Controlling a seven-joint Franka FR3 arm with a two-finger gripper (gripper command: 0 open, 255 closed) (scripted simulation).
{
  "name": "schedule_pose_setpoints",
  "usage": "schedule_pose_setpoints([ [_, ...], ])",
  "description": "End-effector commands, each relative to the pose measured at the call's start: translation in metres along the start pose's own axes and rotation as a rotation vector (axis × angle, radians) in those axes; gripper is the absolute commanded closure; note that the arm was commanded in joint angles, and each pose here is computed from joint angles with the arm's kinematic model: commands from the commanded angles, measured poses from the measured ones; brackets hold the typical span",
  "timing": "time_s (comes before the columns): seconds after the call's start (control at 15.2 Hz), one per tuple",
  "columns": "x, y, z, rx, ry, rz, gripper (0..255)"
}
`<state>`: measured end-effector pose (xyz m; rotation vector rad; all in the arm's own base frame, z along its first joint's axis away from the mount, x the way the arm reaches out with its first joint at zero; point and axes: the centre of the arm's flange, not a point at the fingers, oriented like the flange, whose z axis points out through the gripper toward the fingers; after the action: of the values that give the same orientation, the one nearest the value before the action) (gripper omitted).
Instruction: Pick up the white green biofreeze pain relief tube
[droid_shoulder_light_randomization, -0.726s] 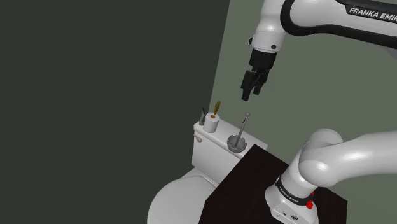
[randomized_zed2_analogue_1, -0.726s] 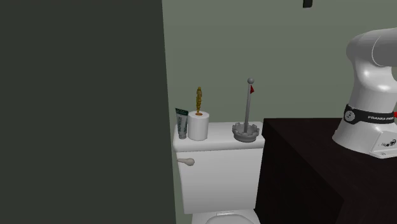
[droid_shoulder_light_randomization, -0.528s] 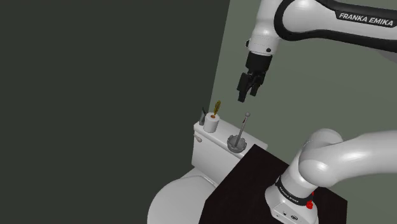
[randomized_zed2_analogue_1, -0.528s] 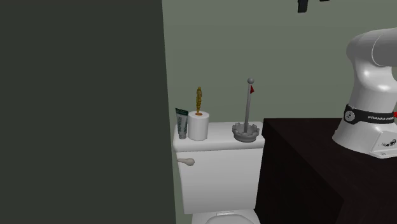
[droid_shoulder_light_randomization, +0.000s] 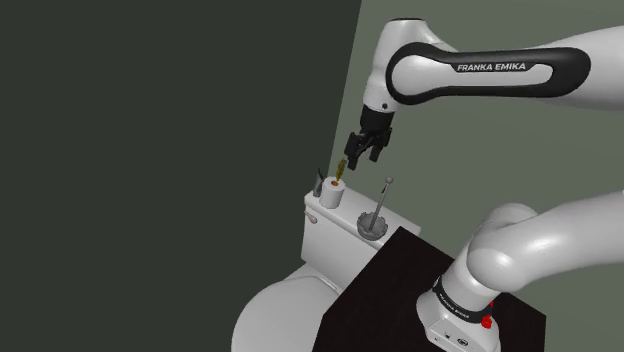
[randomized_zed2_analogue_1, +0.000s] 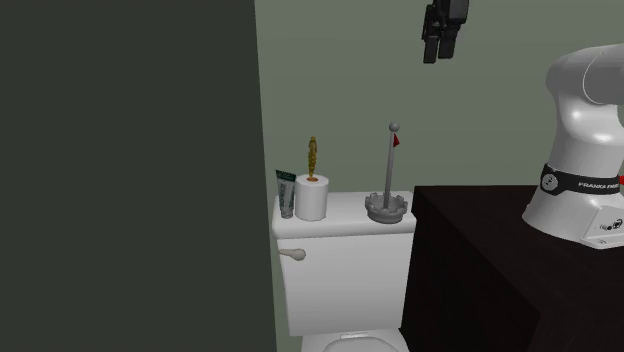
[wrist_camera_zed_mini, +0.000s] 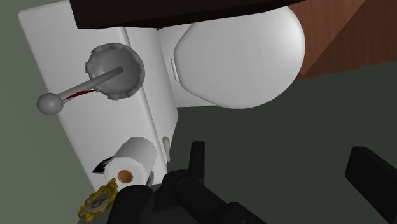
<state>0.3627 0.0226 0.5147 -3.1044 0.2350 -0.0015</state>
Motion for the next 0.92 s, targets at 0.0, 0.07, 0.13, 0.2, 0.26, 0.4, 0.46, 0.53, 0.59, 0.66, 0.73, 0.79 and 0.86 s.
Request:
schedule_pose_setpoints([
  [0.0, 0.015, 0.004, 0.018, -0.008, 0.020, 0.030, 0],
  [0.07, 0.023, 0.006, 0.027, -0.011, 0.028, 0.044, 0],
  [0.13, 0.031, 0.008, 0.036, -0.015, 0.037, 0.059, 0],
  [0.2, 0.040, 0.011, 0.045, -0.019, 0.045, 0.074, 0],
  [0.26, 0.048, 0.013, 0.053, -0.023, 0.053, 0.089, 0],
  [0.4, 0.064, 0.019, 0.070, -0.031, 0.070, 0.118, 0],
  [0.46, 0.073, 0.022, 0.079, -0.035, 0.078, 0.133, 0],
  [0.53, 0.081, 0.025, 0.087, -0.039, 0.087, 0.148, 0],
  [0.59, 0.089, 0.028, 0.095, -0.043, 0.095, 0.162, 0],
  [0.66, 0.098, 0.032, 0.104, -0.047, 0.103, 0.177, 0],
  [0.73, 0.106, 0.036, 0.112, -0.050, 0.111, 0.192, 0],
  [0.79, 0.115, 0.040, 0.120, -0.054, 0.120, 0.207, 0],
  [0.86, 0.123, 0.044, 0.128, -0.058, 0.128, 0.221, 0],
])
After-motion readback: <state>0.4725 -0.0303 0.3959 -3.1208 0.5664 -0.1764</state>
